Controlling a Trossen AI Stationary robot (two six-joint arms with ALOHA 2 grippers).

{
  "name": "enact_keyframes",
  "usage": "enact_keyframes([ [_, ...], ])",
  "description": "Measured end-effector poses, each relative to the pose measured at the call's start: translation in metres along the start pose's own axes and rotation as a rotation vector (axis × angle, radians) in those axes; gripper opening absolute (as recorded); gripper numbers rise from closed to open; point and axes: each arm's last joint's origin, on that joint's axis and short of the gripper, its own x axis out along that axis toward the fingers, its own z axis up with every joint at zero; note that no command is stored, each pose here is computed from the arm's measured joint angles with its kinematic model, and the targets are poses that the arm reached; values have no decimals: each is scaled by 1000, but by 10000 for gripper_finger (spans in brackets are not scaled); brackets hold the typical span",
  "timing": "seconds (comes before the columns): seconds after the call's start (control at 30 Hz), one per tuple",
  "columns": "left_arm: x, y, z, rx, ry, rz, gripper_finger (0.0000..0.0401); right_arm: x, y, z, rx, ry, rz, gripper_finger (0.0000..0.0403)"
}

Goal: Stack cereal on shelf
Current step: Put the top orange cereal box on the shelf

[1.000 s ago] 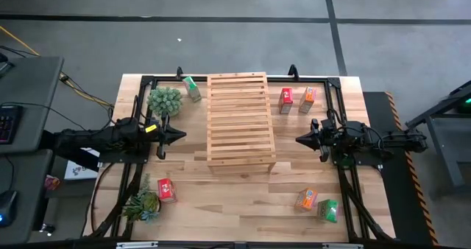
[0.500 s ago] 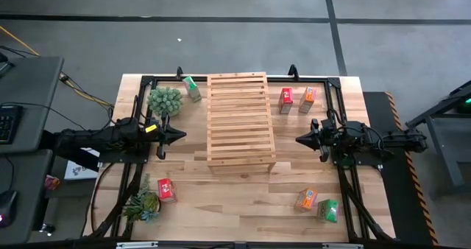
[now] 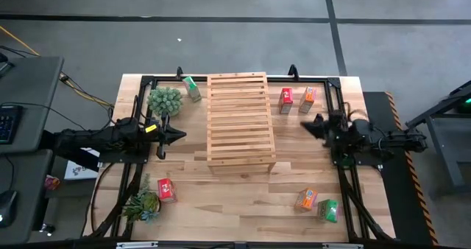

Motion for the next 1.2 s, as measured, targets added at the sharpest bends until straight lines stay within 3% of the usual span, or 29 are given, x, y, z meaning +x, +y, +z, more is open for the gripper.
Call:
enact_keyframes([
  [0.1,0,0,0,0,0,0,0,-1,3,11,107,-195,-55,0],
  [0.27,0,0,0,0,0,0,0,-4,7,22,187,-361,-70,0],
  [0.33,0,0,0,0,0,0,0,-4,11,27,192,-394,-68,1],
  [0.43,0,0,0,0,-1,0,0,3,22,36,92,-330,-157,15],
  [0.53,0,0,0,0,0,0,0,16,35,50,-41,-238,-353,55],
  [0.67,0,0,0,0,0,0,0,41,52,71,-218,-95,-622,138],
  [0.83,0,0,0,0,0,0,0,81,47,88,-292,133,-1035,235],
  [0.93,0,0,0,0,1,0,0,104,32,101,-269,226,-1280,268],
  [1.03,0,0,0,0,0,0,0,122,12,116,-162,326,-1494,281],
  [1.1,0,0,0,0,0,0,0,130,-6,122,-55,416,-1597,283],
  [1.2,0,0,0,0,0,0,0,138,-33,125,67,511,-1654,284],
])
